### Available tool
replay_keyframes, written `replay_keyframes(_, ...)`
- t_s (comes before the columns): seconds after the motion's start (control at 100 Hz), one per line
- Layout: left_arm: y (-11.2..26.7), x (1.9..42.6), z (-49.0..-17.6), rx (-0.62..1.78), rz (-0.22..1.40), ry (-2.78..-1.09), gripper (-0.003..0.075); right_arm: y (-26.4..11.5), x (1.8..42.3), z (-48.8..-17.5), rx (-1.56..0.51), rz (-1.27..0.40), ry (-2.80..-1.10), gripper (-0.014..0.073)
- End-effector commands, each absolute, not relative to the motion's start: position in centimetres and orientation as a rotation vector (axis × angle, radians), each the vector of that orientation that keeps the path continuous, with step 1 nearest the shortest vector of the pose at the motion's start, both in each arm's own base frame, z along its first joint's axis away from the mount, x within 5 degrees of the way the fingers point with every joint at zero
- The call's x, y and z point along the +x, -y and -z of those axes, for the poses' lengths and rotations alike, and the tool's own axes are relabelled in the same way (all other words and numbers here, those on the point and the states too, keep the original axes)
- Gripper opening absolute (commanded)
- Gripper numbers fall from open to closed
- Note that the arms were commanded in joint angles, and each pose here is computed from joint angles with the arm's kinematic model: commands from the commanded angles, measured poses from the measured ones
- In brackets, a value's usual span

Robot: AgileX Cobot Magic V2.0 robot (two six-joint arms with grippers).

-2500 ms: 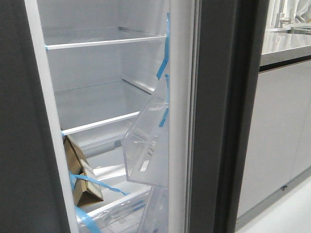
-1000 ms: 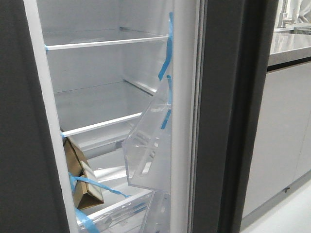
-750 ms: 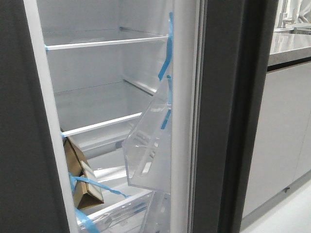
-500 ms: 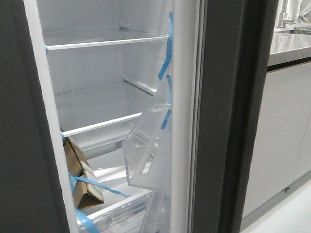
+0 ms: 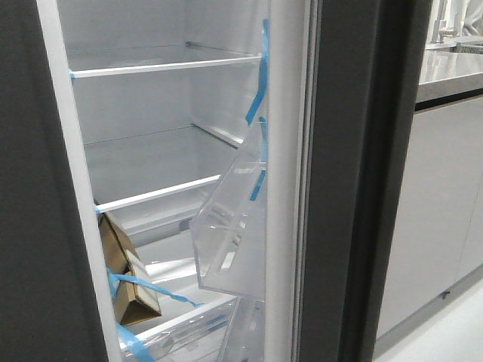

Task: Close fridge door

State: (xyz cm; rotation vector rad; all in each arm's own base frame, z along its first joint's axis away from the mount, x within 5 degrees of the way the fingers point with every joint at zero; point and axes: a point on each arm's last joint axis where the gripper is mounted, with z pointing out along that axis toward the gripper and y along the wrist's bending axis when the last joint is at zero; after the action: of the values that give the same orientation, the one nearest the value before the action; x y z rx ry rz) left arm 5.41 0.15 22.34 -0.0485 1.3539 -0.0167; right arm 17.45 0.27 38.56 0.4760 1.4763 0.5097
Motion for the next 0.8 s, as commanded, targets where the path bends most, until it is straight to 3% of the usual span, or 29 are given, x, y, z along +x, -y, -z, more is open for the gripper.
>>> replay_keyframes(0.0,-0.2,5.4,-21.9,-0.054,0.022,-1.305,-0.002,0.4,17.5,-40.1,0.573,-0.551,-1.362,-0.0046)
replay_keyframes(0.29,-0.2,5.4,-21.9,-0.054,0.022,-1.305,-0.002,-0.7,20.3,-37.9,0.832,-0.871,-1.478,-0.0046)
replay_keyframes(0.53,-0.2,5.4,-21.9,-0.054,0.022,-1.305,-0.002,-2.9,23.3,-39.0,0.74,-1.074,-1.635,-0.0046)
replay_keyframes(0.79,-0.2,5.4,-21.9,-0.054,0.022,-1.305,-0.002,-5.0,24.7,-40.5,0.667,-1.197,-1.672,-0.0046)
